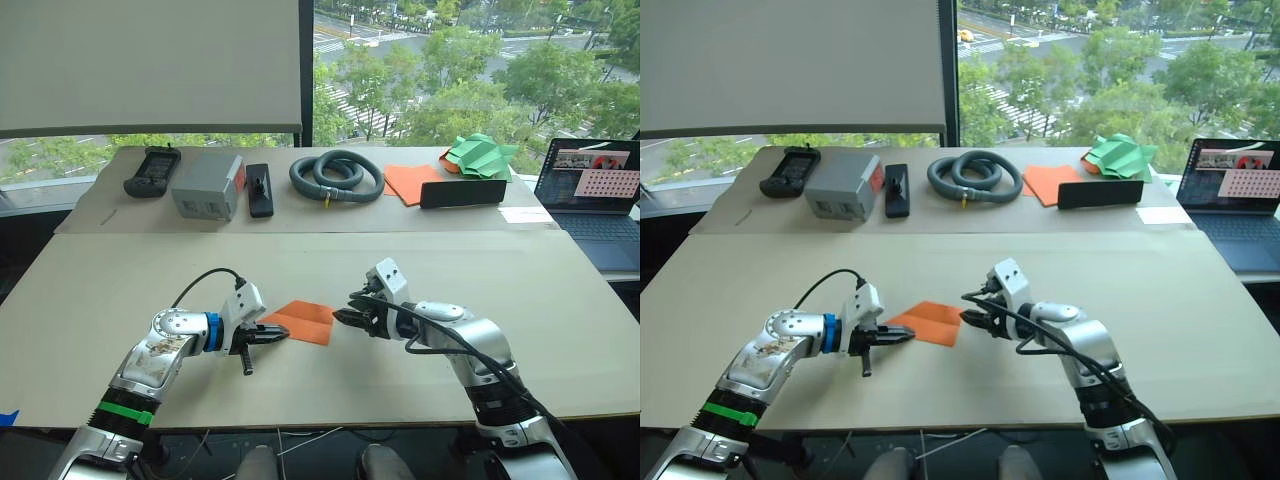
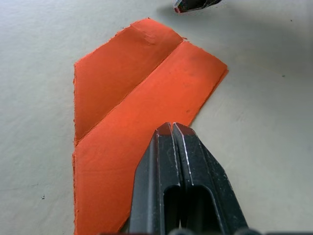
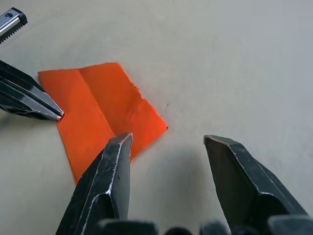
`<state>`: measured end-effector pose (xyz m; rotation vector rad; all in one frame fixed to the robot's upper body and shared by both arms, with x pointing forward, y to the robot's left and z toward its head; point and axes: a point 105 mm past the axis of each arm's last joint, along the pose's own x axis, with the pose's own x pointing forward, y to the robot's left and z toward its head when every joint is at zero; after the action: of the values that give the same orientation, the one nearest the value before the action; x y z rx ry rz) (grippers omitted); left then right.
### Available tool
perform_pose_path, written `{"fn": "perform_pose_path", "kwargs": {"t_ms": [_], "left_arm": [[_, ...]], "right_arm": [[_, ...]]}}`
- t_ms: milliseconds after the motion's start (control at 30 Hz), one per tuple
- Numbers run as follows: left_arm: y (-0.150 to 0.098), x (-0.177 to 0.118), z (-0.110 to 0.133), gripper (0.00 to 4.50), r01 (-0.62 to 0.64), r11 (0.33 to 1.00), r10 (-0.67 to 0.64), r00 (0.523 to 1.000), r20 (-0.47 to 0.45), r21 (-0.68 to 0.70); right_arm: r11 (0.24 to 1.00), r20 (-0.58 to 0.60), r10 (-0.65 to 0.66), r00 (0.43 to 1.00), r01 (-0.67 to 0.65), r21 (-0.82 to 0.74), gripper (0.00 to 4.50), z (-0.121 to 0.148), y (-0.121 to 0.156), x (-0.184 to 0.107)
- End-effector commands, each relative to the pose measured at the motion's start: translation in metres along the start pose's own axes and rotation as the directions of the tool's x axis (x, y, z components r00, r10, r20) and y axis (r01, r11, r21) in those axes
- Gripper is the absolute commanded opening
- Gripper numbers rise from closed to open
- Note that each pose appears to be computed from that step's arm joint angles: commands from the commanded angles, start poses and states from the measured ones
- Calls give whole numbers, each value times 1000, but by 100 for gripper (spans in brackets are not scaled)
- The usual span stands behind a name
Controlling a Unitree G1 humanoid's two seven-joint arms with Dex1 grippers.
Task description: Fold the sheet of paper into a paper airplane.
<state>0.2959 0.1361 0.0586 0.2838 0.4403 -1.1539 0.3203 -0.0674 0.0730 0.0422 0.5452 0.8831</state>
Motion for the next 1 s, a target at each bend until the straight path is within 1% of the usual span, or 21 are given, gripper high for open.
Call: {"fn": "perform_pose_path", "kwargs": {"t_ms": [33, 200, 300, 400, 467, 667, 733, 933, 1000], "left_arm": [[-3, 1, -24, 9, -8, 999, 4, 996, -94, -41], [-3, 0, -24, 9, -11, 999, 7, 995, -95, -39], [-3, 0, -24, 9, -12, 999, 9, 995, -95, -39], [-2, -1, -24, 9, -13, 999, 10, 995, -96, -38], [-2, -1, -24, 9, -13, 999, 9, 995, -95, -38], [-3, -2, -23, 9, -10, 999, 7, 995, -96, -39], [-3, -1, -23, 9, -8, 999, 4, 995, -96, -39], [-3, -2, -23, 9, -6, 999, 2, 995, -98, -39], [-3, -2, -24, 9, -6, 999, 2, 995, -99, -39]], "right_arm": [[994, 37, 67, 997, -70, 87, 261, 6, 9, 3], [979, 54, 119, 991, -126, 163, 261, 5, 20, 11], [977, 67, 114, 991, -124, 173, 261, 6, 20, 15], [973, 113, 98, 989, -119, 197, 261, 13, 16, 17], [972, 141, 90, 986, -118, 203, 261, 19, 14, 16], [982, 139, 70, 988, -93, 166, 261, 18, 11, 16], [983, 139, 85, 987, -105, 149, 208, 17, 14, 16], [989, 141, 94, 985, -109, 101, 5, 16, 18, 16], [991, 147, 96, 984, -109, 80, 1, 16, 19, 16]]}}
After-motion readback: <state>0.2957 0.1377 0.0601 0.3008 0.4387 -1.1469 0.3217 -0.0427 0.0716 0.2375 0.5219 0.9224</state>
